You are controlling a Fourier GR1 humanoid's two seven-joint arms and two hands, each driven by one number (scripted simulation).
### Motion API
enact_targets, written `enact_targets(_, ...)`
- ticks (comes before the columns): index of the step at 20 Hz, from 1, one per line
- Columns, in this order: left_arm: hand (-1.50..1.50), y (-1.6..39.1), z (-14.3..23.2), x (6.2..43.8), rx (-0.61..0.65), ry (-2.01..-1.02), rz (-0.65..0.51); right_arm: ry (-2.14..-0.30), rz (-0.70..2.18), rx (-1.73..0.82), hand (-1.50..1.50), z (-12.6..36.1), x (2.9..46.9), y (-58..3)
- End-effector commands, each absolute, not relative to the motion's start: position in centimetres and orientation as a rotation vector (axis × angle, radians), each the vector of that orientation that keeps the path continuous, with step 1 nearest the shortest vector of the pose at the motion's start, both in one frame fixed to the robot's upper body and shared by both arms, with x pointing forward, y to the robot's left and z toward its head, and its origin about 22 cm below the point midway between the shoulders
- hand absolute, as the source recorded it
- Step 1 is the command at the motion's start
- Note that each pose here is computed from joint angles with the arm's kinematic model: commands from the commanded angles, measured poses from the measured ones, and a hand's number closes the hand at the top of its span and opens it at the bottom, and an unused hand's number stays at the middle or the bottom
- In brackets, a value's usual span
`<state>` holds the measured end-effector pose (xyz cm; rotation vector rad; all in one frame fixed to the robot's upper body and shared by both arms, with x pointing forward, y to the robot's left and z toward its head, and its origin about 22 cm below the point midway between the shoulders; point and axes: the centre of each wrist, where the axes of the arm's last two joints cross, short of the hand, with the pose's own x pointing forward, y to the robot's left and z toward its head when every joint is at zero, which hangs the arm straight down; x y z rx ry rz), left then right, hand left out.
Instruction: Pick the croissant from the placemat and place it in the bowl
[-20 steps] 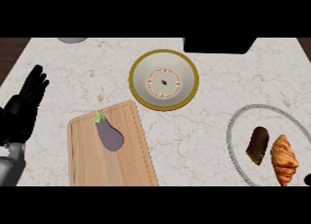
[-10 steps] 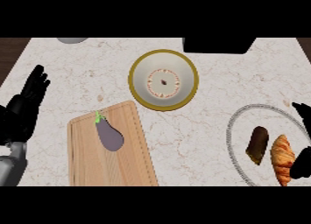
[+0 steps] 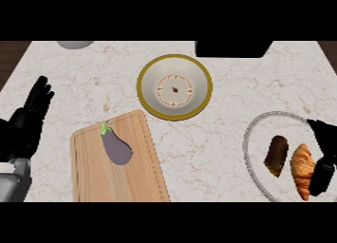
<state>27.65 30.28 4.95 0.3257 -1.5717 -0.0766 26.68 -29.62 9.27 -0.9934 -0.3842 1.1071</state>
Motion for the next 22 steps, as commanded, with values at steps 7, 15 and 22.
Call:
enact_targets(7,0.0,31.5,6.4,27.4,0.327,-1.571,-0.074,-0.318,1.173,-1.151,-1.5,4.7,26.0,-28.7)
enact_targets(15,0.0,31.4,7.3,29.1,0.327,-1.568,-0.069,-0.248,1.146,-1.066,-1.5,1.7,25.3,-28.6)
enact_targets(22,0.0,31.3,6.8,27.9,0.339,-1.573,-0.068,-0.261,1.107,-1.083,-1.5,1.4,25.5,-29.3)
